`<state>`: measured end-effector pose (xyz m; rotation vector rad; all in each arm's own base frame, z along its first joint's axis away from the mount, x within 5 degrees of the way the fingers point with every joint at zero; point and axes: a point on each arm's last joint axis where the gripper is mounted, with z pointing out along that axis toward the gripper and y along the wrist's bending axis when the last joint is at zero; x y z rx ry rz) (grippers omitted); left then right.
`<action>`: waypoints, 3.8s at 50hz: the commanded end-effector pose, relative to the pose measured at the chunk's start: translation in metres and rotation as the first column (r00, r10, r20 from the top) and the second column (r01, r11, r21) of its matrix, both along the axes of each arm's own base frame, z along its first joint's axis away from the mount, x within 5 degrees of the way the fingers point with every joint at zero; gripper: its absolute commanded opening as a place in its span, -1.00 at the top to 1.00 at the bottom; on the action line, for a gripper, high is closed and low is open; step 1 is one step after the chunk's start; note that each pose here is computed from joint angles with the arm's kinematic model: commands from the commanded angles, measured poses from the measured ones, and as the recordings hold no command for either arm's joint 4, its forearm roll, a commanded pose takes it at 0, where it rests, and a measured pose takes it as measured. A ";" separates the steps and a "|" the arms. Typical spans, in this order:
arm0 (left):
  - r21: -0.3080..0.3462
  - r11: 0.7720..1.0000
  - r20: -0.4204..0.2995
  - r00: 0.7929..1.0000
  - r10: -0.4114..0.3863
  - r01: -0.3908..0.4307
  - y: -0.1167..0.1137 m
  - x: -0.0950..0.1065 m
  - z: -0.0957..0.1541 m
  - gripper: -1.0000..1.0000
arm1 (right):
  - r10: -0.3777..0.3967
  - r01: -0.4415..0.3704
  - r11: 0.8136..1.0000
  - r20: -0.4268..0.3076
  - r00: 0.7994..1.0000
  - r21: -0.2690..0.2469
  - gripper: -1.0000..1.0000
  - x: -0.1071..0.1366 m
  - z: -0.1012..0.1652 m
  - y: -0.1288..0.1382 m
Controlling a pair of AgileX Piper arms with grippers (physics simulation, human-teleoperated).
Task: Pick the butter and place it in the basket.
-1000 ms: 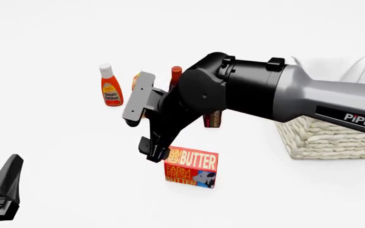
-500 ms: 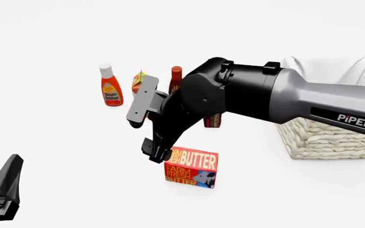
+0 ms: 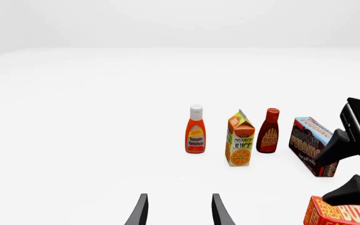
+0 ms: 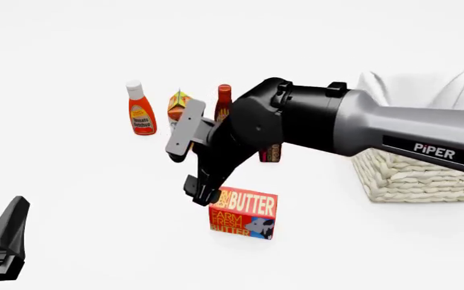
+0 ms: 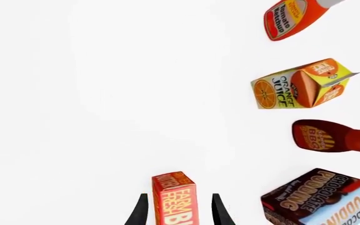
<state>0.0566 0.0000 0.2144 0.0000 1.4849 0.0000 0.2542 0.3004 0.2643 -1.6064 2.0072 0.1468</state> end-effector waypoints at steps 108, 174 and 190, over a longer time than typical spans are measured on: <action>0.000 1.000 0.000 1.000 0.000 0.000 0.000 0.000 0.000 -1.00 | -0.098 0.096 0.995 -0.063 0.993 -0.029 -1.00 0.017 -0.046 -0.009; 0.000 1.000 0.000 1.000 0.000 0.000 0.000 0.000 0.000 -1.00 | -0.126 0.120 0.991 -0.094 0.988 -0.066 -1.00 0.019 -0.068 -0.019; 0.000 1.000 0.000 1.000 0.000 0.000 0.000 0.000 0.000 -1.00 | -0.132 0.125 0.989 -0.098 0.986 -0.074 -1.00 0.022 -0.072 -0.020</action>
